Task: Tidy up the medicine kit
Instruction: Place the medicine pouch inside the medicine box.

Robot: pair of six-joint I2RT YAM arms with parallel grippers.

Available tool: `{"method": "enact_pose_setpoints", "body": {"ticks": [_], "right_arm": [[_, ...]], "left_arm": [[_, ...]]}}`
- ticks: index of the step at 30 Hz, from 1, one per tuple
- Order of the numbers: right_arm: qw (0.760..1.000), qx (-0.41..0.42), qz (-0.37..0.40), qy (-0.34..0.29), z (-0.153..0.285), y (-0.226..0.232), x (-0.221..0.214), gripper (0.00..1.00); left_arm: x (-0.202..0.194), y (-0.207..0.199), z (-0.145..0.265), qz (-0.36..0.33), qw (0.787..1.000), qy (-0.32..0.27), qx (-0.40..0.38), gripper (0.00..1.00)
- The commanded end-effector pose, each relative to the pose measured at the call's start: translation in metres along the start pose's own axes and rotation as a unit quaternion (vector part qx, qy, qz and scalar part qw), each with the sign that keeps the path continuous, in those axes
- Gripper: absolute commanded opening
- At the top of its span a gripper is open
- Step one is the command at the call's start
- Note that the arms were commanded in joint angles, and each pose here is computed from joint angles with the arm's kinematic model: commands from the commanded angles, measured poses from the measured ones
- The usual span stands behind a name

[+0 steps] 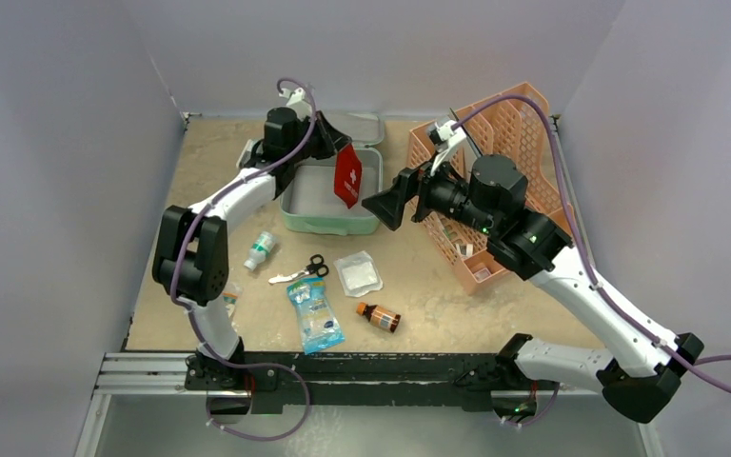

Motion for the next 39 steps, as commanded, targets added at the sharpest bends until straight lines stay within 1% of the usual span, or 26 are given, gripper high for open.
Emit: {"method": "enact_pose_setpoints", "body": {"ticks": [1,6,8,12,17,22,32,33,34,36,37,38,39], "right_arm": [[0.999,-0.004,0.014,-0.034,0.009,0.001,0.023,0.99],[0.999,-0.009,0.019,-0.044,0.016,0.0,0.023,0.99],[0.999,-0.007,0.019,-0.044,0.018,0.002,0.024,0.99],[0.999,-0.006,0.019,-0.042,0.021,0.002,0.024,0.99],[0.998,-0.009,0.02,-0.052,0.024,0.002,0.024,0.99],[0.999,-0.008,0.019,-0.048,0.024,0.002,0.022,0.99],[0.999,-0.013,0.02,-0.047,0.028,0.001,0.02,0.98],[0.999,-0.012,0.02,-0.046,0.028,0.001,0.018,0.98],[0.999,-0.012,0.021,-0.045,0.028,0.001,0.018,0.98],[0.999,-0.011,0.024,-0.041,0.029,0.002,0.016,0.98],[0.999,-0.011,0.026,-0.04,0.03,0.002,0.016,0.98],[0.999,-0.01,0.028,-0.039,0.03,0.002,0.016,0.98],[0.999,-0.01,0.029,-0.039,0.031,0.002,0.015,0.98]], "left_arm": [[0.019,0.026,0.0,-0.02,0.999,-0.01,0.049,0.06],[0.02,0.054,0.003,-0.034,0.996,-0.012,0.084,0.18],[0.023,0.058,0.005,-0.043,0.995,-0.005,0.093,0.24],[0.029,0.061,0.008,-0.064,0.992,0.01,0.104,0.31],[0.025,0.072,0.011,-0.083,0.988,0.033,0.124,0.31],[0.024,0.083,0.016,-0.101,0.983,0.043,0.148,0.32],[0.019,0.091,0.024,-0.1,0.979,0.075,0.159,0.36],[0.016,0.092,0.024,-0.097,0.979,0.081,0.159,0.34],[0.014,0.093,0.024,-0.095,0.979,0.085,0.159,0.29],[0.01,0.096,0.024,-0.091,0.979,0.09,0.161,0.11],[0.009,0.098,0.024,-0.088,0.979,0.089,0.163,0.04],[0.008,0.1,0.024,-0.086,0.979,0.087,0.165,0.0],[0.007,0.102,0.023,-0.083,0.979,0.085,0.166,0.0]]}}
Point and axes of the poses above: each gripper's point midway between its finger pads, its own z axis back along the fingers, its own y axis along the line the jaws close on, x = y × z, the point moved 2 cm from there along z, back along the fingers, and after that the axes turned 15 degrees about z, right-handed, at the moved point
